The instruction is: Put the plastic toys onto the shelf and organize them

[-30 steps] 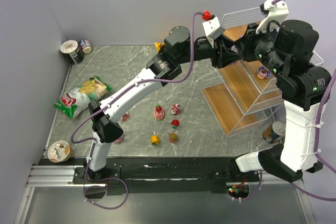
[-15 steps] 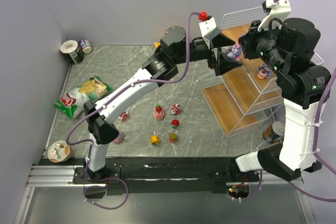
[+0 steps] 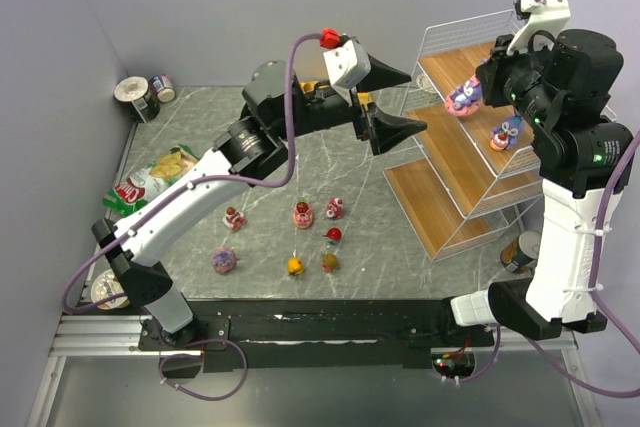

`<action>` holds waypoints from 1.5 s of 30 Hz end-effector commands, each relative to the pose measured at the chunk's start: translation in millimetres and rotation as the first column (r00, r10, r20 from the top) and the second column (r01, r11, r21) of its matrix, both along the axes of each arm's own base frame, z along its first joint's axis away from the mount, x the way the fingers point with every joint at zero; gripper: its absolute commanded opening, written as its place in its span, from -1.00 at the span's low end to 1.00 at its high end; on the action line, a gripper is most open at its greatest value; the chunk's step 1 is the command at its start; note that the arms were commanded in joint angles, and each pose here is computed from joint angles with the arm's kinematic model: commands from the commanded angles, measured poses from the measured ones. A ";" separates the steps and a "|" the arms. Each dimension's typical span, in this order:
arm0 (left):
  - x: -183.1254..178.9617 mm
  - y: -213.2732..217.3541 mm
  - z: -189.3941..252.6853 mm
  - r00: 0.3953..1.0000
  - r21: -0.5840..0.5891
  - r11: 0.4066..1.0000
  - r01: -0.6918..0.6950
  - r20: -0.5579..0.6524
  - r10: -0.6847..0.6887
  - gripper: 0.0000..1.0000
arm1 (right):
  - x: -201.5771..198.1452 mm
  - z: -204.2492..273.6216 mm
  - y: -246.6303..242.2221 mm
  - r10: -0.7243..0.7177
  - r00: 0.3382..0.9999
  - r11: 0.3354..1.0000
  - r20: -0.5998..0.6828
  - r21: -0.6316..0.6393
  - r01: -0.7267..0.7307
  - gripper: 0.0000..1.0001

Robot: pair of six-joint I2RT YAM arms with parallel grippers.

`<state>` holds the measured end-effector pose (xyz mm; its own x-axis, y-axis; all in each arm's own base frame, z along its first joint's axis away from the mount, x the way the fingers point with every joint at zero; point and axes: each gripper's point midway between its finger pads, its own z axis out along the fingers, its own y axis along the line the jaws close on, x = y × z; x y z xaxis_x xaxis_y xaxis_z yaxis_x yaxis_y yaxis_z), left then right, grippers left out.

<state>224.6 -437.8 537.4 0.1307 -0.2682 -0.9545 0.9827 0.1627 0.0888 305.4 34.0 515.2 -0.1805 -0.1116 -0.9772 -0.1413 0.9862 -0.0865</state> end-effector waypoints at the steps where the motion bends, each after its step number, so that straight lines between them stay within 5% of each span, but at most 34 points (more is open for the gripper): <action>1: -1.2 6.6 0.1 1.000 0.001 1.000 -0.021 0.020 0.021 0.93 | -6.9 33.3 0.6 0.078 0.987 0.997 0.141 -0.018 -0.076 -1.00; 45: 20.8 -12.2 -36.4 1.000 0.069 0.998 0.012 -0.030 -0.010 0.93 | 23.8 -1.3 -38.0 0.268 0.956 0.938 0.120 0.194 -0.288 -0.94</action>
<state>249.4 -452.6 485.4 0.0727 -0.1586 -0.9847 0.9846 0.1685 0.0456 326.6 -6.4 509.4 -0.1116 0.0654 -0.9916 -0.3700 0.9234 0.1025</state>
